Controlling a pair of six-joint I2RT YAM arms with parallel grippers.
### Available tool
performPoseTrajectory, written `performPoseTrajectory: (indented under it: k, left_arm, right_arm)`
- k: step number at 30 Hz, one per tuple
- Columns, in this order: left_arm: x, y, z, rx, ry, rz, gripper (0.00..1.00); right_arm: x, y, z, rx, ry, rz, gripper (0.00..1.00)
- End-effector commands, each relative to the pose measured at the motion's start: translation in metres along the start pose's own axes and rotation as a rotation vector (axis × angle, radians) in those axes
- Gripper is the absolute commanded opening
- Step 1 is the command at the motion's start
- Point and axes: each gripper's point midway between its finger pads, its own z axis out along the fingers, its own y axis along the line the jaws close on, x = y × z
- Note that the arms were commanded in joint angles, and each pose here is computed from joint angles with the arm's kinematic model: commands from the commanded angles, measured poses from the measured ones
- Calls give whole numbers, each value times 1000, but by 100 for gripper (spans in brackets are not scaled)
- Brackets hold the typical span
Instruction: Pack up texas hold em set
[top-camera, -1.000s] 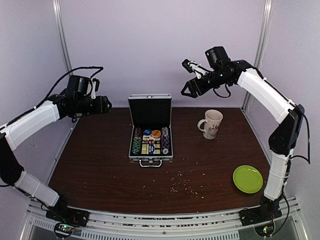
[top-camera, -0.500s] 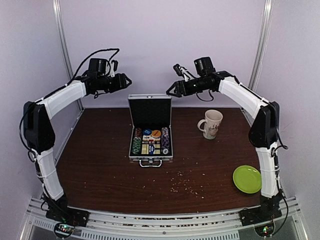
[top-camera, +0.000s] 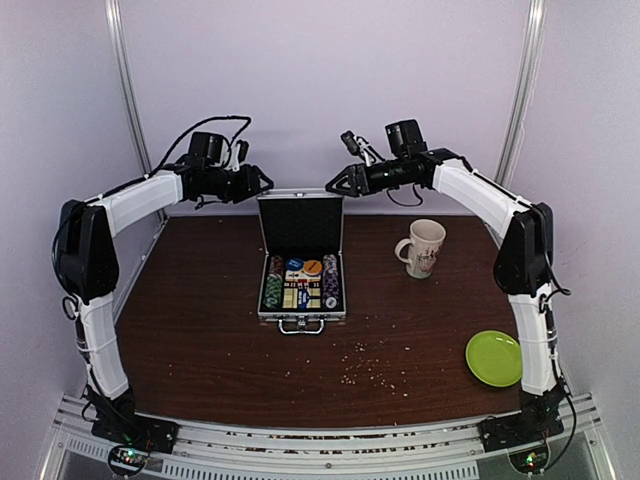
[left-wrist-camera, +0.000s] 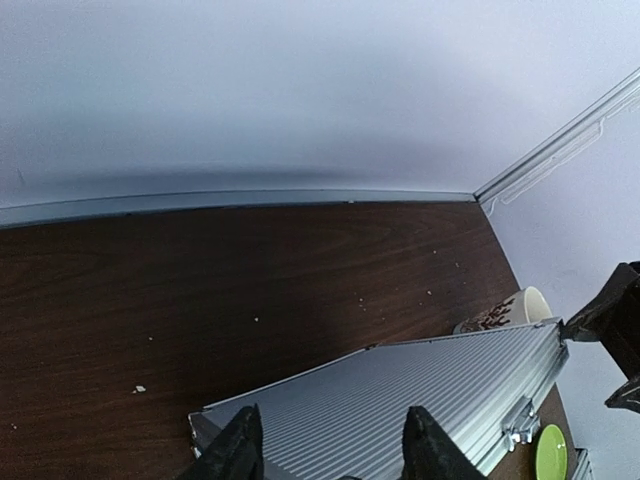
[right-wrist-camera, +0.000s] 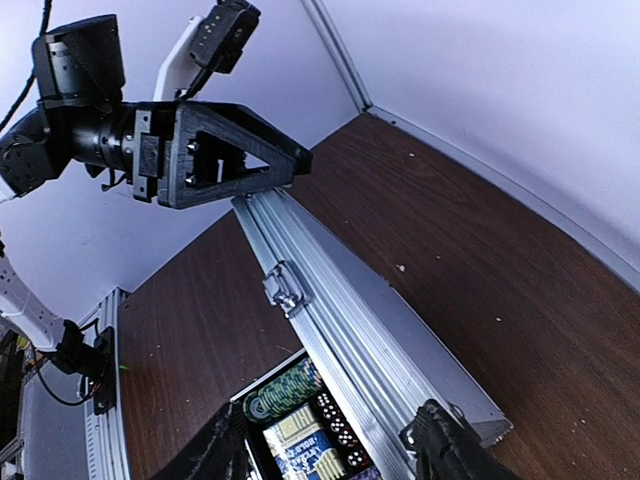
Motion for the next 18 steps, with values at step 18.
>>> performPoseTrajectory:
  k: [18]
  left_arm:
    - [130,21,-66,-111,120,-40,63]
  right_arm:
    - [143,37,-42,29,246,92,64]
